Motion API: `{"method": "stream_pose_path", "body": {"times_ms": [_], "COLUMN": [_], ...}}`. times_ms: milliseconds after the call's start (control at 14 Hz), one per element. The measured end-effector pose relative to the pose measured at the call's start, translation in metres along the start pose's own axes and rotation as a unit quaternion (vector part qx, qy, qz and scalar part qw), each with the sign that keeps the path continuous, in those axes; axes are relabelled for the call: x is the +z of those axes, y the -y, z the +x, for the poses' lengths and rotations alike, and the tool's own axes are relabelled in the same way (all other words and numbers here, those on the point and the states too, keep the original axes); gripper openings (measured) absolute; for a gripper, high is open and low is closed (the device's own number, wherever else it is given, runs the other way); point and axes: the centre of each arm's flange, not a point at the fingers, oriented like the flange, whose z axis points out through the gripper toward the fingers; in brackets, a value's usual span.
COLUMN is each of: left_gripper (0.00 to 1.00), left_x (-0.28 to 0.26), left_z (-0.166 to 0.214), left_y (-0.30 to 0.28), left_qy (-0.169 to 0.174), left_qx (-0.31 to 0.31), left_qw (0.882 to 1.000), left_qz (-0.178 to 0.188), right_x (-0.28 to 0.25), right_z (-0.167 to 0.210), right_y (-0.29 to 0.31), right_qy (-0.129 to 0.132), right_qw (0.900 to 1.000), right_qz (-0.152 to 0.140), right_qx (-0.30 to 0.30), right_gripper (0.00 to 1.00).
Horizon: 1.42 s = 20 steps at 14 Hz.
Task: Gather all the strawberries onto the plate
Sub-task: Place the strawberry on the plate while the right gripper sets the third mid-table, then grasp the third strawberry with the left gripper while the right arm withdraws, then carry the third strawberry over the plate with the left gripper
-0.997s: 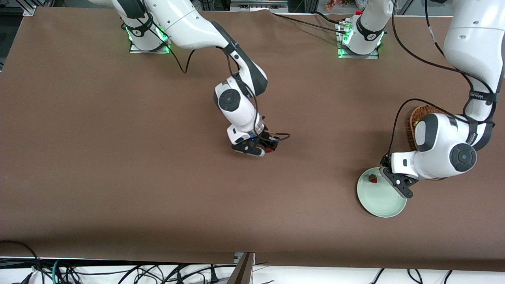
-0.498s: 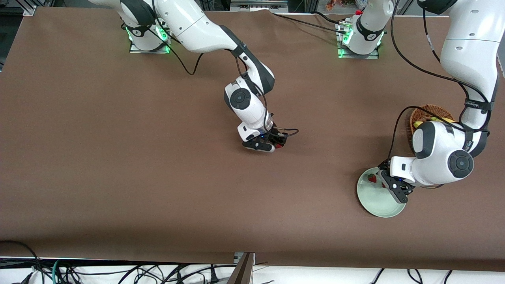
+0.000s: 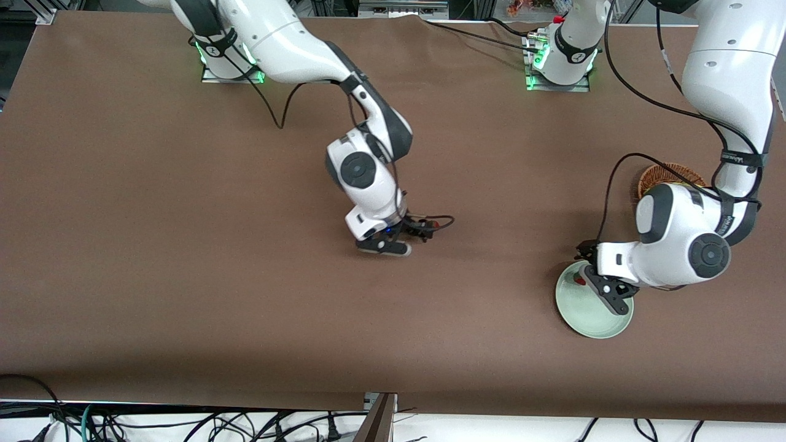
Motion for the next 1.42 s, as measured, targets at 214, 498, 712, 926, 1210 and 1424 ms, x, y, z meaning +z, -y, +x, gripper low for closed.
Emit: {"method": "stream_pose_path", "body": {"times_ms": [214, 498, 712, 926, 1210, 1424], "left_gripper": [1.0, 1.0, 1.0, 1.0, 1.0, 1.0], "left_x": [0.002, 0.017, 0.034, 0.055, 0.104, 0.117], "left_z": [0.043, 0.097, 0.134, 0.154, 0.161, 0.155], "left_y": [-0.056, -0.143, -0.218, -0.266, -0.301, -0.303], "left_qy": [-0.002, 0.015, 0.023, 0.02, -0.003, 0.001], "left_qx": [-0.082, -0.215, -0.341, -0.463, -0.581, -0.601], "left_qw": [0.996, 0.976, 0.94, 0.886, 0.813, 0.799], "left_qz": [-0.02, -0.024, -0.015, -0.013, -0.027, -0.027], "right_x": [-0.061, -0.132, -0.199, -0.293, -0.391, -0.422], "right_z": [0.052, 0.096, 0.122, 0.132, 0.096, 0.066], "right_y": [-0.054, -0.132, -0.208, -0.296, -0.336, -0.336], "right_qy": [0.033, 0.059, 0.099, 0.121, 0.107, 0.1], "right_qw": [0.999, 0.991, 0.984, 0.981, 0.979, 0.979], "right_qz": [-0.034, -0.105, -0.124, -0.126, -0.148, -0.149], "right_qx": [-0.025, -0.054, -0.075, -0.087, -0.088, -0.094], "right_gripper": [1.0, 1.0, 1.0, 1.0, 1.0, 1.0]}}
